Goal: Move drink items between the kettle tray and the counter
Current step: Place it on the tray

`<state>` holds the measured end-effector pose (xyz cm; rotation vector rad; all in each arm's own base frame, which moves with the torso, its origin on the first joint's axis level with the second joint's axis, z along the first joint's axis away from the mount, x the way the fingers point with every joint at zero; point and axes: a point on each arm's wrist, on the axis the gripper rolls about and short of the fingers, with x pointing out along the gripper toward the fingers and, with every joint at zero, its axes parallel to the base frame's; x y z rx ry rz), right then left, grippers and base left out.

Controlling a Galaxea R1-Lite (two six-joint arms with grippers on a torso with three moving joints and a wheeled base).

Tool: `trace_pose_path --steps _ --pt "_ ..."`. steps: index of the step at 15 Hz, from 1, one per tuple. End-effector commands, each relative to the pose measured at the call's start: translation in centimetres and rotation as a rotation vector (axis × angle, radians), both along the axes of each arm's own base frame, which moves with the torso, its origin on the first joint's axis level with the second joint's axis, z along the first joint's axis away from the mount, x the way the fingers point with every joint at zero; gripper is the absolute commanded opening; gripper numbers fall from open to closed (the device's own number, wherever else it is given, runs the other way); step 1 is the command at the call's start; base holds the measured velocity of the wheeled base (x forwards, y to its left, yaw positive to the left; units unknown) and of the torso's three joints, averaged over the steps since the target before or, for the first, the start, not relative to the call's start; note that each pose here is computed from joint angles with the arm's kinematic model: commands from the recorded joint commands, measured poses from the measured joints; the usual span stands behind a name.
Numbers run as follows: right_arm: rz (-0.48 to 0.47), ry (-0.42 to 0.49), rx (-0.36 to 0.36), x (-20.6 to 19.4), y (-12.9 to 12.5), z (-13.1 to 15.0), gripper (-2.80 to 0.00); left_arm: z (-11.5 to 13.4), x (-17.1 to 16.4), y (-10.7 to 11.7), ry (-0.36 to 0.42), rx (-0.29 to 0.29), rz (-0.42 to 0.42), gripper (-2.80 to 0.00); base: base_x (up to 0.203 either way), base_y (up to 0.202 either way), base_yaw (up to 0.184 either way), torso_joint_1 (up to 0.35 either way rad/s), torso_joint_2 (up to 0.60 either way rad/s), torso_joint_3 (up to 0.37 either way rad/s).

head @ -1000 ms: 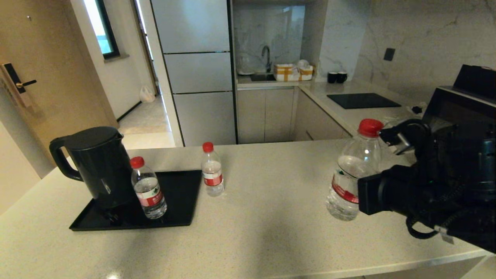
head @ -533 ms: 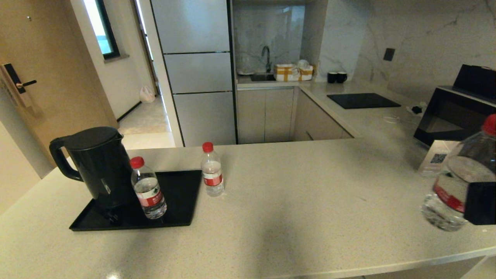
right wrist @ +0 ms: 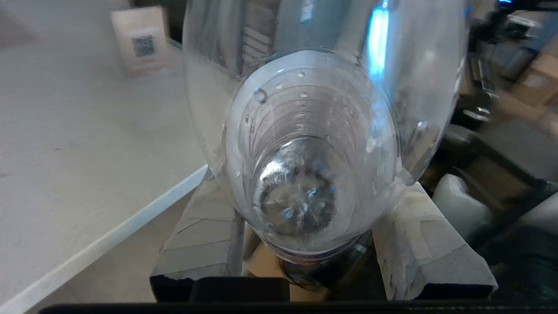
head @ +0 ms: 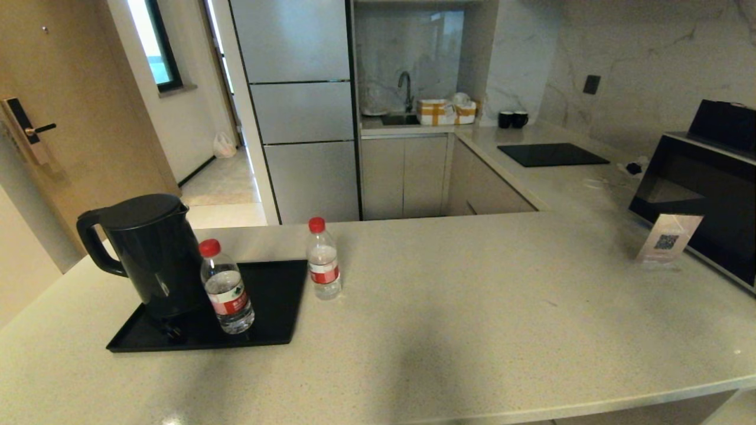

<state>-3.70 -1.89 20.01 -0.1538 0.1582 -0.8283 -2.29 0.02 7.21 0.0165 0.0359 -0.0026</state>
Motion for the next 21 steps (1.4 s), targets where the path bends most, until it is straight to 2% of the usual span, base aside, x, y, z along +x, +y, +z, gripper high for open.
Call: trace_pose_path --steps 1,3,4,5,6,8,9,10,11,21 --pt "0.195 -0.112 0.005 -2.8 0.5 -3.1 -2.8 0.0 0.0 0.0 -0.001 0.001 0.001 -2.8 0.0 0.0 0.0 0.0 0.0 0.0" --pt "0.498 -0.055 0.024 -2.0 1.1 -6.2 -2.8 0.0 0.0 0.0 -0.001 0.001 0.001 -2.8 0.0 0.0 0.0 0.0 0.0 0.0" --pt "0.617 -0.011 0.04 -1.4 1.4 -8.1 -2.8 0.0 0.0 0.0 0.0 0.001 0.001 -2.8 0.0 0.0 0.0 0.0 0.0 0.0" --pt "0.705 0.019 0.049 -0.8 1.6 -9.6 -2.8 0.0 0.0 0.0 -0.001 0.001 0.001 -2.8 0.0 0.0 0.0 0.0 0.0 0.0" --pt "0.777 0.011 0.038 -0.1 1.7 -10.6 -2.8 0.0 0.0 0.0 -0.001 0.001 0.001 -2.8 0.0 0.0 0.0 0.0 0.0 0.0" --pt "0.872 -0.053 -0.004 1.0 2.0 -11.8 -2.8 0.0 0.0 0.0 -0.001 0.001 0.001 -2.8 0.0 0.0 0.0 0.0 0.0 0.0" --pt "0.868 -0.079 0.039 1.1 2.0 -12.0 -2.8 0.0 0.0 0.0 -0.001 0.001 0.001 -2.8 0.0 0.0 0.0 0.0 0.0 0.0" --pt "0.853 -0.113 0.138 1.2 1.9 -12.3 -2.8 0.0 0.0 0.0 -0.002 0.001 0.001 -2.8 0.0 0.0 0.0 0.0 0.0 0.0" --pt "0.828 -0.138 0.173 1.3 1.9 -12.4 -2.8 0.0 0.0 0.0 -0.001 0.001 0.001 -2.8 0.0 0.0 0.0 0.0 0.0 0.0" --pt "0.826 -0.145 0.168 1.3 1.9 -12.4 -2.8 0.0 0.0 0.0 0.002 0.007 -0.002 -2.8 0.0 0.0 0.0 0.0 0.0 0.0"
